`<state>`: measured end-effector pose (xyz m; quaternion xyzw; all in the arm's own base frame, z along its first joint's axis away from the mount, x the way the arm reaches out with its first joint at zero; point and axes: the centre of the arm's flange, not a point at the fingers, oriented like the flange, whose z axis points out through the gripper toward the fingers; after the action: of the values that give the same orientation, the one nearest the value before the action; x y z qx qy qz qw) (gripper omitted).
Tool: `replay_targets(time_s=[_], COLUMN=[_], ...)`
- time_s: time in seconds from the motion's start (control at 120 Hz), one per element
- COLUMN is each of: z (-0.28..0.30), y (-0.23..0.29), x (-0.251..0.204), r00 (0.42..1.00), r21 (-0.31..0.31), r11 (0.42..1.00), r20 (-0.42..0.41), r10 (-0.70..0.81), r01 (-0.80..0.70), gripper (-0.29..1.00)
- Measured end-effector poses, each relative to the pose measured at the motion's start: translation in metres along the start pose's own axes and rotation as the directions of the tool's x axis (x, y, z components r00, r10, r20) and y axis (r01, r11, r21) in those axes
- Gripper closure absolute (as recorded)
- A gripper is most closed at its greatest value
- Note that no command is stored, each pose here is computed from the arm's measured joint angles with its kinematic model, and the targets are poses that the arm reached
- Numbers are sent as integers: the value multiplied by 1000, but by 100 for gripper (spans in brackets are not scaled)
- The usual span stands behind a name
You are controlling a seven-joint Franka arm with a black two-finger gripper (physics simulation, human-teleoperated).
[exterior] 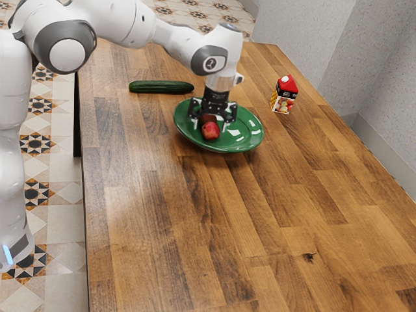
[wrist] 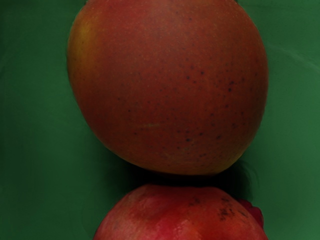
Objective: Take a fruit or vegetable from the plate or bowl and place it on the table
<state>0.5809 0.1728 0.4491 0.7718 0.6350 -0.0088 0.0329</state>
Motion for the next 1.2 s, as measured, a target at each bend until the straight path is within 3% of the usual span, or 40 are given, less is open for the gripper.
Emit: replay_targets(time_s=[1.2], z=[8], y=[6], x=[10], r00=[1000], r21=[-25], r11=[999], r20=[-7], r10=[28], r01=[-28], gripper=[0])
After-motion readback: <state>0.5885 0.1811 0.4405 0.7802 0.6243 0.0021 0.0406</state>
